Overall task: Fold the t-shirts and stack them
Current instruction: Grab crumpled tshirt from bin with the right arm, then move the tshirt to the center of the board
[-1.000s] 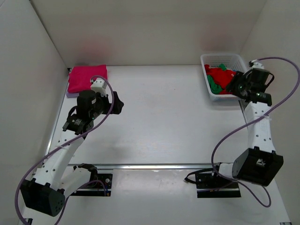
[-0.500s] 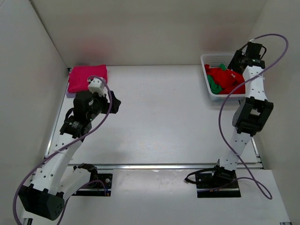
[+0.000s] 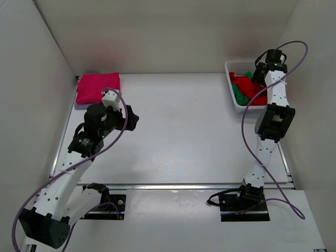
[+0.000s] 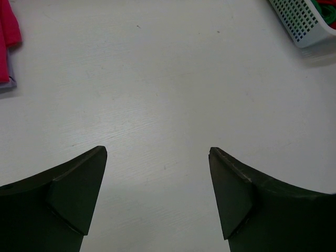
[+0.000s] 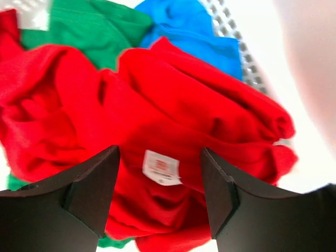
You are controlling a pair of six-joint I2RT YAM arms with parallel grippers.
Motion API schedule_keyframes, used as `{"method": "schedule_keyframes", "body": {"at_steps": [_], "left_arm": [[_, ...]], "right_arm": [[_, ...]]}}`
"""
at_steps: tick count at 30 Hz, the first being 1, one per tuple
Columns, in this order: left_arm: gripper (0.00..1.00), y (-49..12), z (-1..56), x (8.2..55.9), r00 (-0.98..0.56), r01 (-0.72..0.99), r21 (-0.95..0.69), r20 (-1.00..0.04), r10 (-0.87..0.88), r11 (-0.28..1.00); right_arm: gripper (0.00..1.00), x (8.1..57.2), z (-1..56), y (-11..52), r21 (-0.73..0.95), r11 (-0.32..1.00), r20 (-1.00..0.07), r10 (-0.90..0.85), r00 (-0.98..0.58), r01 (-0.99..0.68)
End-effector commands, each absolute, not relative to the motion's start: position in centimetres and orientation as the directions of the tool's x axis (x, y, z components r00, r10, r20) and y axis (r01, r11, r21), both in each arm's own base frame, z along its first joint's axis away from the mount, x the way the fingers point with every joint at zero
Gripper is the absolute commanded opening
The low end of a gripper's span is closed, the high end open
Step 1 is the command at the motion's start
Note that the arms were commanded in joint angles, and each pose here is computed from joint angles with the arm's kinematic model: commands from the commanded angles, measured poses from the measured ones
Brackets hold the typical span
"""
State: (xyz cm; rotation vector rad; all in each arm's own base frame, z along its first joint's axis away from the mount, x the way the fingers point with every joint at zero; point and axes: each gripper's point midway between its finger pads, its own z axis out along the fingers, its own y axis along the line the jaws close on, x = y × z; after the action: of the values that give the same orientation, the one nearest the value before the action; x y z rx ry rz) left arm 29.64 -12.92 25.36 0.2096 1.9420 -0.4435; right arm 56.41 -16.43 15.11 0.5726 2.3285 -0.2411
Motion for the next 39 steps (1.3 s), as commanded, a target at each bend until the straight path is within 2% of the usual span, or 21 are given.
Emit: {"method": "schedule_keyframes", "body": {"at_steps": [1, 2, 3, 4, 6, 7, 11, 13, 14, 15, 16, 17, 18, 22, 25, 30, 37, 39], "left_arm": [[0.91, -12.9, 25.1, 29.1, -0.399, 0.363, -0.202, -0.916, -0.044, 0.910], [0.91, -13.1, 25.0, 28.9, -0.400, 0.368, -0.203, -0.916, -0.043, 0.908], [0.91, -12.8, 25.0, 28.9, -0.400, 0.361, -0.201, -0.915, -0.044, 0.910], [0.91, -12.9, 25.1, 29.0, -0.398, 0.362, -0.200, -0.916, -0.043, 0.910], [0.90, -12.7, 24.8, 28.9, -0.405, 0.355, -0.207, -0.913, -0.050, 0.911], [0.91, -12.7, 24.6, 28.9, -0.410, 0.354, -0.209, -0.911, -0.049, 0.912], [0.90, -12.5, 24.2, 28.8, -0.421, 0.349, -0.217, -0.905, -0.055, 0.912], [0.84, -12.6, 24.1, 28.7, -0.416, 0.353, -0.217, -0.908, -0.055, 0.910], [0.79, -12.3, 24.0, 28.9, -0.420, 0.341, -0.222, -0.905, -0.063, 0.914], [0.59, -12.4, 24.2, 28.8, -0.415, 0.346, -0.222, -0.908, -0.064, 0.912], [0.51, -12.3, 24.4, 28.9, -0.404, 0.339, -0.218, -0.912, -0.068, 0.915], [0.36, -12.2, 24.4, 29.0, -0.397, 0.337, -0.210, -0.916, -0.064, 0.918], [0.32, -12.3, 24.4, 29.1, -0.391, 0.340, -0.204, -0.918, -0.059, 0.918], [0.40, -12.0, 25.5, 29.5, -0.355, 0.353, -0.169, -0.934, -0.035, 0.920], [0.38, -12.1, 26.7, 29.6, -0.334, 0.357, -0.181, -0.941, -0.055, 0.916], [0.40, -12.2, 28.3, 29.4, -0.307, 0.376, -0.177, -0.950, -0.058, 0.909], [0.49, -11.8, 28.4, 29.3, -0.305, 0.377, -0.223, -0.947, -0.107, 0.899], [0.53, -12.3, 28.2, 29.1, -0.310, 0.396, -0.253, -0.942, -0.131, 0.883]], "right_arm": [[0.60, 55.5, 15.1, -17.8, -0.062, 0.878, -0.678, 0.312, -0.666, 0.474], [0.52, 55.4, 14.8, -17.7, -0.051, 0.884, -0.674, 0.312, -0.670, 0.464], [0.37, 55.1, 14.2, -17.8, -0.051, 0.883, -0.659, 0.322, -0.680, 0.467], [0.15, 55.1, 14.6, -17.9, -0.035, 0.886, -0.664, 0.326, -0.673, 0.463], [0.11, 55.1, 14.9, -17.3, -0.005, 0.904, -0.658, 0.319, -0.682, 0.428], [0.00, 55.0, 15.1, -17.3, -0.005, 0.908, -0.659, 0.312, -0.685, 0.418], [0.00, 55.4, 19.9, -16.2, 0.007, 0.916, -0.731, 0.278, -0.623, 0.401], [0.00, 55.4, 23.2, -15.4, 0.002, 0.921, -0.777, 0.247, -0.579, 0.390], [0.00, 55.1, 26.1, -15.1, 0.010, 0.925, -0.813, 0.229, -0.535, 0.380], [0.00, 54.8, 29.1, -14.5, 0.038, 0.929, -0.848, 0.225, -0.480, 0.369], [0.00, 54.4, 30.8, -14.2, 0.054, 0.931, -0.863, 0.225, -0.452, 0.360], [0.00, 53.3, 33.8, -13.5, 0.074, 0.939, -0.888, 0.216, -0.407, 0.337], [0.00, 51.6, 36.9, -12.3, 0.085, 0.944, -0.908, 0.205, -0.364, 0.319], [0.00, 43.7, 42.8, -8.8, 0.073, 0.957, -0.945, 0.156, -0.286, 0.279], [0.00, 37.8, 42.7, -6.0, 0.095, 0.974, -0.949, 0.152, -0.278, 0.205], [0.00, 30.7, 40.6, 0.9, 0.053, 0.999, -0.959, 0.048, -0.281, -0.009], [0.00, 22.7, 46.6, 7.9, 0.074, 0.904, -0.996, 0.086, 0.009, -0.421], [0.00, 22.3, 46.3, 9.7, 0.100, 0.848, -0.994, 0.114, -0.005, -0.520]]}}
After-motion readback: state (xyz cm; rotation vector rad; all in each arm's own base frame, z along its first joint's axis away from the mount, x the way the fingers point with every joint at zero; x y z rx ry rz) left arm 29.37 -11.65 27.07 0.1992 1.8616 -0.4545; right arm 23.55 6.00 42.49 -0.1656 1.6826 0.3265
